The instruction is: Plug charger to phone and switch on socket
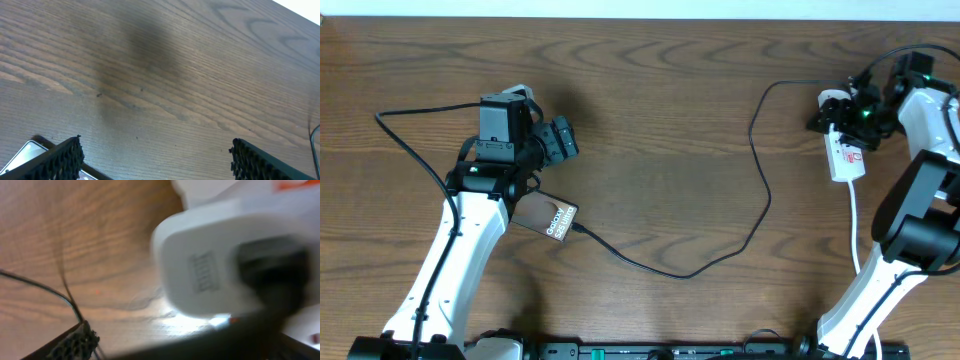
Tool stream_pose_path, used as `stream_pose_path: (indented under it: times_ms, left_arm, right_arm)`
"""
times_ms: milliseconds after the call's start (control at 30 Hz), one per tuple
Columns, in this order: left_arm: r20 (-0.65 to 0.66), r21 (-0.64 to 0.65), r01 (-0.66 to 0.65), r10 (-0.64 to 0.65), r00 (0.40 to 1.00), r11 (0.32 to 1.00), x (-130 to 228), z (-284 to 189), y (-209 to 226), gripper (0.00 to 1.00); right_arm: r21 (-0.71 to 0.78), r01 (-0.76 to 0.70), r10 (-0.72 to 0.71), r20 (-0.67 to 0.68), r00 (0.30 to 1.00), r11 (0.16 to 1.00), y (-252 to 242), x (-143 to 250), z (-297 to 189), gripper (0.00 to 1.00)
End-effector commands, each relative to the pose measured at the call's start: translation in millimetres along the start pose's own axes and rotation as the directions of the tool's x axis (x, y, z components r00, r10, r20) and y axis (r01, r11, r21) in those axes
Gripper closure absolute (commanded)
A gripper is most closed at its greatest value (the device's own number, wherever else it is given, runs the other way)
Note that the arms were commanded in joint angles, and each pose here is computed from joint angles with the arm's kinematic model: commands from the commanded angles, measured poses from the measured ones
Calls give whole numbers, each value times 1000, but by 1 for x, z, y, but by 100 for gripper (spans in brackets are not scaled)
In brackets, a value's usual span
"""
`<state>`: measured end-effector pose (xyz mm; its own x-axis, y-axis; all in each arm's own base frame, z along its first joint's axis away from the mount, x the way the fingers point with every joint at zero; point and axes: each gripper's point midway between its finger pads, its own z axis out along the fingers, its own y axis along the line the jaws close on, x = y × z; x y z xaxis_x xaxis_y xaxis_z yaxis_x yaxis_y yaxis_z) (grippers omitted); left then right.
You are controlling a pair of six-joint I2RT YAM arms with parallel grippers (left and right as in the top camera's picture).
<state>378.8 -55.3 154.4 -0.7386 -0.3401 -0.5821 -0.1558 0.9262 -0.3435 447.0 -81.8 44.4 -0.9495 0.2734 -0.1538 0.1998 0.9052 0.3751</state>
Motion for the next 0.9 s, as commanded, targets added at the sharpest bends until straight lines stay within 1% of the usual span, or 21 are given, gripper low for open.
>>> stream_pose_path:
  times_ms: [0, 133, 233, 433, 567, 867]
  left_arm:
    - [24, -2, -21, 21, 999, 1000, -10, -4, -3, 8]
    - [24, -2, -21, 21, 999, 1000, -10, -4, -3, 8]
    - [24, -2, -21, 21, 999, 1000, -10, -4, -3, 8]
    - [24, -2, -21, 21, 999, 1000, -10, -4, -3, 8]
    - [24, -2, -21, 21, 999, 1000, -10, -4, -3, 8]
    - [24, -2, -21, 21, 999, 1000, -10, -4, -3, 8]
  right_arm:
    - [32, 1, -3, 64, 998, 999, 18, -11, -36, 1]
    - [112, -110, 86, 200, 976, 988, 25, -18, -95, 1]
    - [117, -188, 143, 314, 938, 975, 37, -17, -143, 1]
    - [96, -156, 100, 432, 896, 983, 60, -11, -199, 1]
    - [92, -147, 89, 457, 885, 985, 65, -9, -211, 1]
    - [92, -147, 89, 457, 885, 985, 65, -9, -210, 1]
